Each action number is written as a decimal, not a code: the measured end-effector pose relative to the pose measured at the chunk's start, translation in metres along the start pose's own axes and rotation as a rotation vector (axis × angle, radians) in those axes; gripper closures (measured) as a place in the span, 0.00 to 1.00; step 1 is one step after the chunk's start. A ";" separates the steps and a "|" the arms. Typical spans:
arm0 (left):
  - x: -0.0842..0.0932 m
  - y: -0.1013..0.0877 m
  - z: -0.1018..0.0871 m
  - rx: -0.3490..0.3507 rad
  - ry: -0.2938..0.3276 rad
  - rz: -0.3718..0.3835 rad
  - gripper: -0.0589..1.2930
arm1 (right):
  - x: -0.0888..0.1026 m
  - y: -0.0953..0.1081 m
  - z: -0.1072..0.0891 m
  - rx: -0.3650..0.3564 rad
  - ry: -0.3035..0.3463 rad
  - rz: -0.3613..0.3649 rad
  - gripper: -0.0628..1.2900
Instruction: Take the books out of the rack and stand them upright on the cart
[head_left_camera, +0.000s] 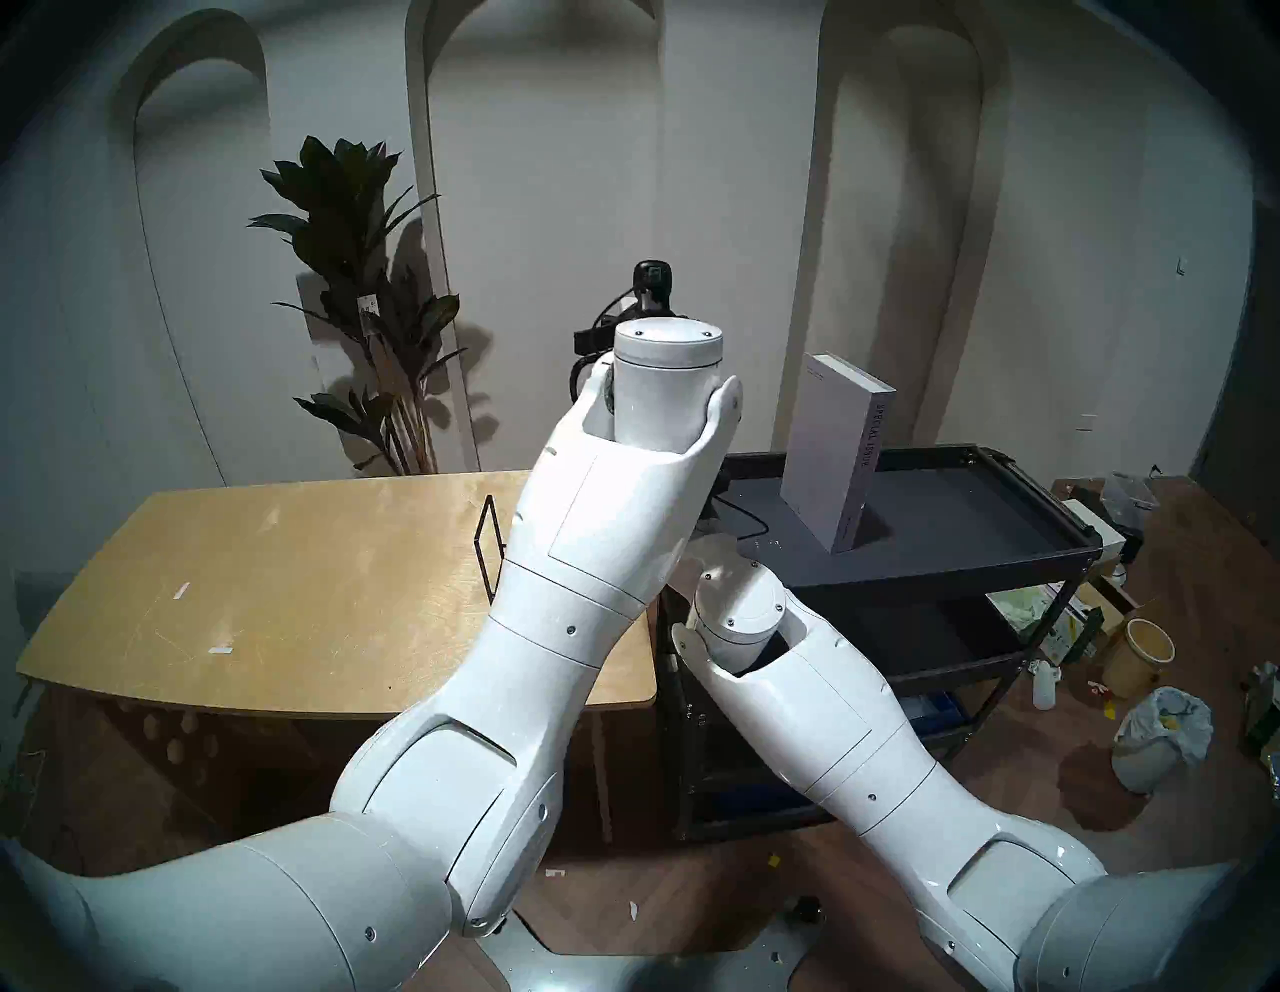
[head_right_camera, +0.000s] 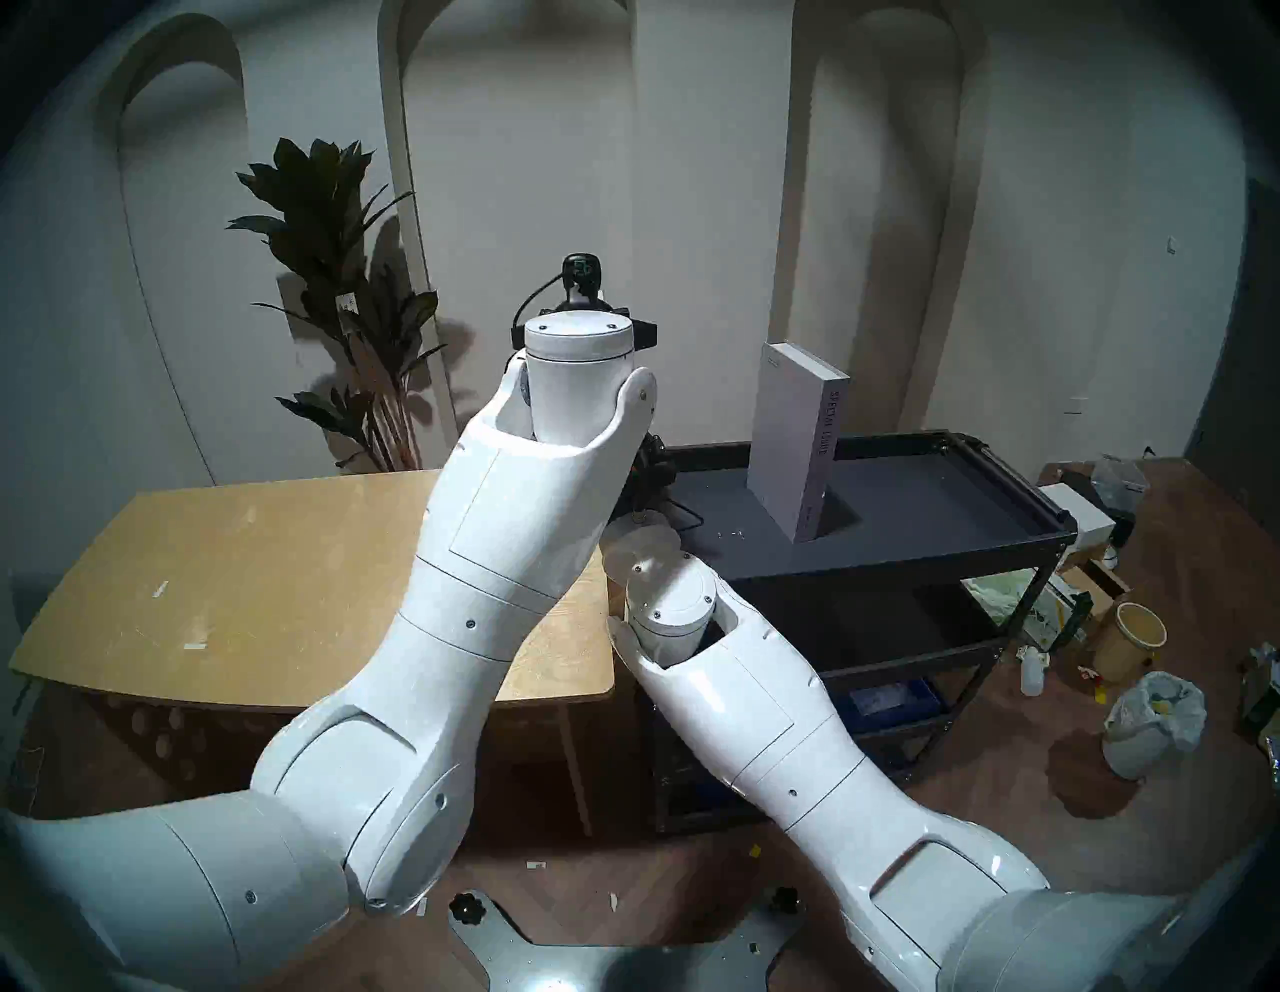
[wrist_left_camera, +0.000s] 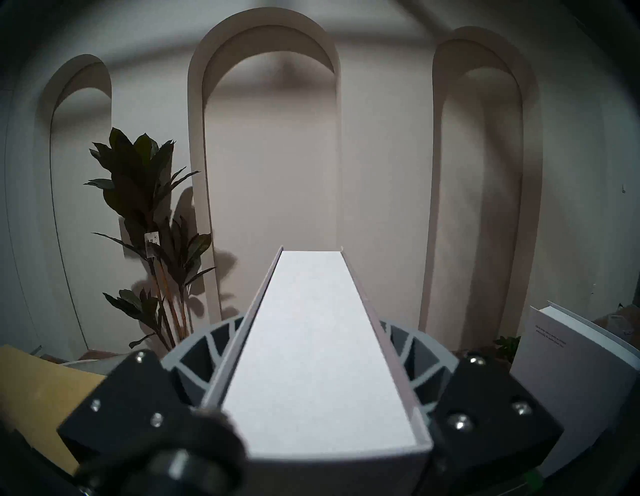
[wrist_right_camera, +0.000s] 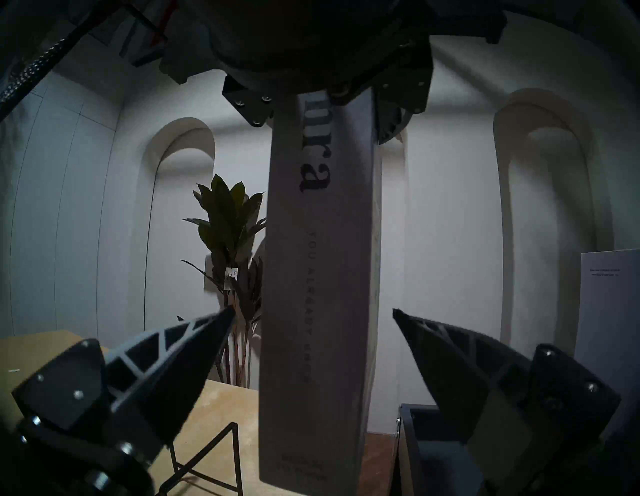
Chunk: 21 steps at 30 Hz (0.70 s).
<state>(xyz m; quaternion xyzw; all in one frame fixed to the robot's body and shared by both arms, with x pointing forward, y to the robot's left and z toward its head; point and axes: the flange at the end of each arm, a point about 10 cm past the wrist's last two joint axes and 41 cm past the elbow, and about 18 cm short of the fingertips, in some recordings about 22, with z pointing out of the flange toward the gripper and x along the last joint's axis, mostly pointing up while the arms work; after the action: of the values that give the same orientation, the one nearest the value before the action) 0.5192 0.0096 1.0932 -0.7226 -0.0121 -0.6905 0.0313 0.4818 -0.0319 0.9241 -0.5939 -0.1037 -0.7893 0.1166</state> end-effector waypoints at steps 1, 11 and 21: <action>0.000 0.001 -0.001 -0.001 0.001 0.000 0.49 | 0.001 0.000 0.002 -0.004 0.004 0.001 0.05; 0.001 0.006 -0.010 0.033 0.046 0.044 0.49 | 0.005 0.001 0.016 -0.062 0.051 0.023 0.05; -0.005 0.010 -0.015 0.064 0.088 0.095 0.49 | -0.002 0.001 0.022 -0.105 0.074 0.048 0.05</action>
<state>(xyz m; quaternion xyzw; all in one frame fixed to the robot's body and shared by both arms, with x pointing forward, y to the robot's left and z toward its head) 0.5042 -0.0009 1.0890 -0.6900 0.0018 -0.7185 0.0877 0.5031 -0.0263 0.9286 -0.5721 -0.0433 -0.8119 0.1078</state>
